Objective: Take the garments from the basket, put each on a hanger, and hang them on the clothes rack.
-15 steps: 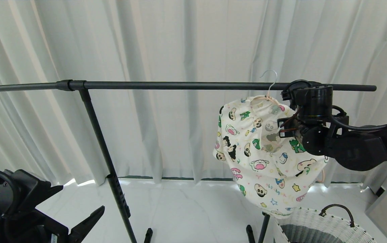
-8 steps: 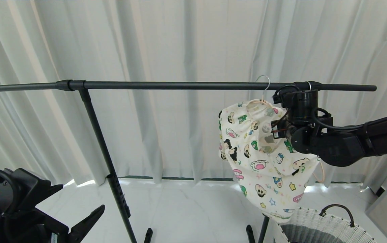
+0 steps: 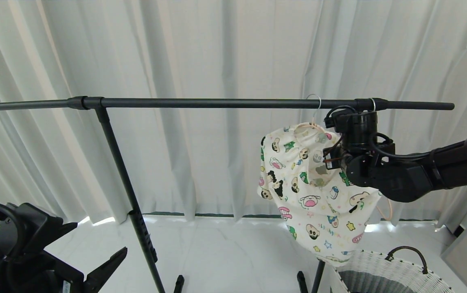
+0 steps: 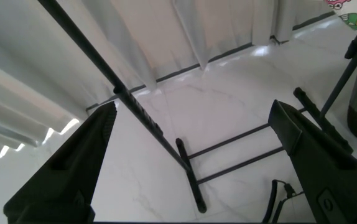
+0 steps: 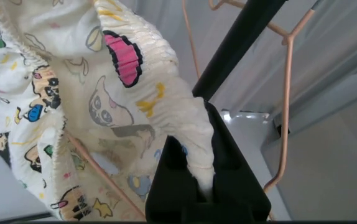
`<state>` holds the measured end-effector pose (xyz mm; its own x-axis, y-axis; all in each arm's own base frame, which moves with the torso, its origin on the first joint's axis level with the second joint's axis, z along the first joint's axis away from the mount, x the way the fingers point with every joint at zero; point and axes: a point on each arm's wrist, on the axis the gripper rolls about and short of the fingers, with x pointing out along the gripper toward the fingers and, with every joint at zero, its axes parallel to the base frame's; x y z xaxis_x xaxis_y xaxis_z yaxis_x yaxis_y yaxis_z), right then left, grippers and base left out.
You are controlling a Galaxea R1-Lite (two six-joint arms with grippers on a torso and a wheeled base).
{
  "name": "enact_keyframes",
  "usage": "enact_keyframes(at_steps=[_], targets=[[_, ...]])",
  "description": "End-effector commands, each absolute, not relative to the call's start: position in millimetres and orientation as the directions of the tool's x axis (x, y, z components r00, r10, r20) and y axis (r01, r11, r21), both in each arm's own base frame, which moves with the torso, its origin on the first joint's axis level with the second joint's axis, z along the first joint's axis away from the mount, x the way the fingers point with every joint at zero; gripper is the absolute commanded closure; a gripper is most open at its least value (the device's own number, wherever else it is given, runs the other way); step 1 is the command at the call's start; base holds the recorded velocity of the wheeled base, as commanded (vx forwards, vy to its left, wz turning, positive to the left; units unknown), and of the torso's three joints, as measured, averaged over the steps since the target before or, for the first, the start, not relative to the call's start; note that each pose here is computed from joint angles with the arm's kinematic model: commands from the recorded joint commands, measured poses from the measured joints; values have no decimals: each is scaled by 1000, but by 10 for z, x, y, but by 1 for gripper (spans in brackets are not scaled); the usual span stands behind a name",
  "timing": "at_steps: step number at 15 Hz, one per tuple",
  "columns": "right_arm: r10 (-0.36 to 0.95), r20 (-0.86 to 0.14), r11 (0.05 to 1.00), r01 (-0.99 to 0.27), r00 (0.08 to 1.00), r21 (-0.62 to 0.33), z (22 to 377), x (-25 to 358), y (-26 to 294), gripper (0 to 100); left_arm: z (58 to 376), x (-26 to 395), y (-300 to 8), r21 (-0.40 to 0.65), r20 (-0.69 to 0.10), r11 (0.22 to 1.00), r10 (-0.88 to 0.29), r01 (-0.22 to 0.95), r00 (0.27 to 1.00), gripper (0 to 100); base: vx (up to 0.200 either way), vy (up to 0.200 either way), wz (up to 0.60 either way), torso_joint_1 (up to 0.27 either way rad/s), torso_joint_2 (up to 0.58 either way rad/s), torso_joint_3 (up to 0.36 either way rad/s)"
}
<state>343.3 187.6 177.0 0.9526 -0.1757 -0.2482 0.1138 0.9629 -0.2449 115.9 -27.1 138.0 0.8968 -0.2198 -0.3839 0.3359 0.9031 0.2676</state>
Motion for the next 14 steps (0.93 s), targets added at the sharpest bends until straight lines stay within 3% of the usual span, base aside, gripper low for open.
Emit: enact_keyframes(at_steps=[1,2,5,9,11,14], targets=[[-168,-246,964,107,955,-243,1787,3405,1895,100,1374,1160,-271,267,-387,903,-219,337,896,0,0,0,0,0,0,0],[-162,-239,966,105,957,-236,1816,3389,1905,0,1376,1158,-270,268,-385,903,-218,335,897,0,0,0,0,0,0,0],[-100,-172,988,78,980,-132,2133,3123,1976,0,1385,1155,-266,269,-380,905,-216,331,900,0,0,0,0,0,0,0],[-70,-99,996,63,993,-67,2529,2819,1854,0,1377,1152,-260,268,-383,907,-210,326,900,0,0,0,0,0,0,0],[-82,-131,993,70,988,-93,2634,2697,1725,0,1369,1150,-254,269,-386,909,-203,320,900,0,0,0,0,0,0,0],[-210,-220,965,166,952,-204,2721,2609,1242,0,1386,1164,-170,272,-377,929,-136,250,916,0,0,0,0,0,0,0]])
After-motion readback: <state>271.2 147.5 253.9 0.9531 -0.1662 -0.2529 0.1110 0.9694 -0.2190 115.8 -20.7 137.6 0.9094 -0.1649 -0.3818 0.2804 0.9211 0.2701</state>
